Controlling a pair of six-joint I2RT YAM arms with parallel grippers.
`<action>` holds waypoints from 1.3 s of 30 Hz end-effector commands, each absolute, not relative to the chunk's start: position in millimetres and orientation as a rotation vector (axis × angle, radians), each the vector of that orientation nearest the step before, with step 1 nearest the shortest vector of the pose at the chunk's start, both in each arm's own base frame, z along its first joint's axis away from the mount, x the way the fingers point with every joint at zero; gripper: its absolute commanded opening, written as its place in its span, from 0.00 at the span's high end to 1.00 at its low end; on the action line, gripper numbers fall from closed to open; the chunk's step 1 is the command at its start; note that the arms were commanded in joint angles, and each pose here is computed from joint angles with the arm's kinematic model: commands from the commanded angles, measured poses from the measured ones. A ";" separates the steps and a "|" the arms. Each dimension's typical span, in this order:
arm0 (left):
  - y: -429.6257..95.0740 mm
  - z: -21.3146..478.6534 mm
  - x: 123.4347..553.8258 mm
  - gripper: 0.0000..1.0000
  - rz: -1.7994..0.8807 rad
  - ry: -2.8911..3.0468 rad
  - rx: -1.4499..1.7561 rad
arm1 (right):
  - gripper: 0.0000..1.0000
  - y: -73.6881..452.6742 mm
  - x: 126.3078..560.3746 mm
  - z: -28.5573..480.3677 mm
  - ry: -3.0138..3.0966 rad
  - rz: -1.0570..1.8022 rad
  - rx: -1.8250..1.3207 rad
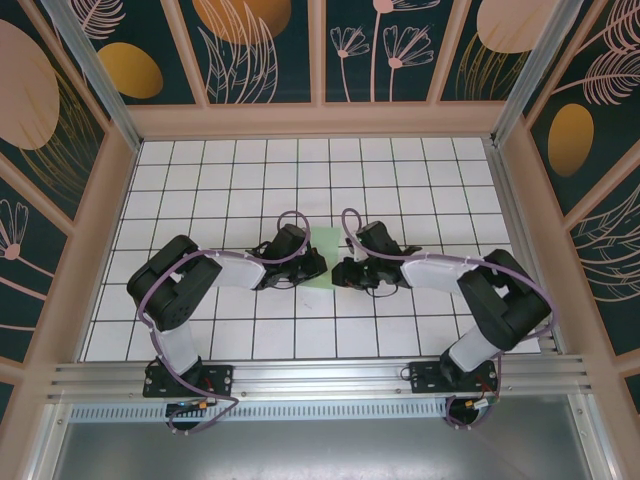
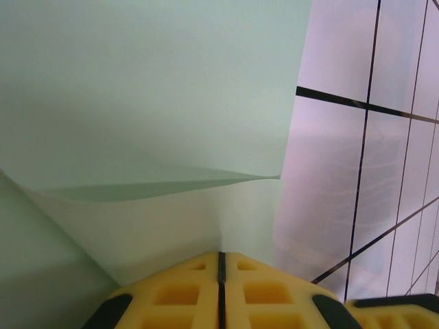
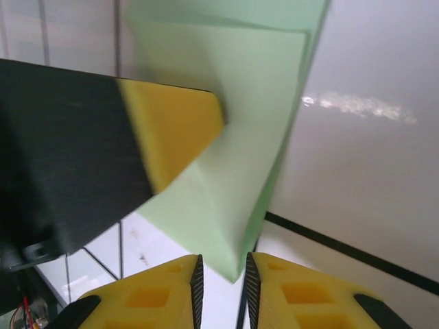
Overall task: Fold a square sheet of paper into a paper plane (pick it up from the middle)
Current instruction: Fold the triangle a second time at the center of the table.
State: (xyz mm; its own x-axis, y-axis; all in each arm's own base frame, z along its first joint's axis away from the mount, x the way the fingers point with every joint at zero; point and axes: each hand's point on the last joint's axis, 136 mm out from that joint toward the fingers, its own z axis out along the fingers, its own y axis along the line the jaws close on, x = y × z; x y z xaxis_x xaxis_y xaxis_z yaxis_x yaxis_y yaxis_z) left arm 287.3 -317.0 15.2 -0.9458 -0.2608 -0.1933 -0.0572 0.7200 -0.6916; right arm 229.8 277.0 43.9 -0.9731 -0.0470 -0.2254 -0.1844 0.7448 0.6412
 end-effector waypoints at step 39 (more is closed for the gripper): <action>-295.8 -7.1 274.5 0.90 -0.961 2.699 -0.334 | 0.86 284.2 206.8 3.6 2.907 1.030 -0.317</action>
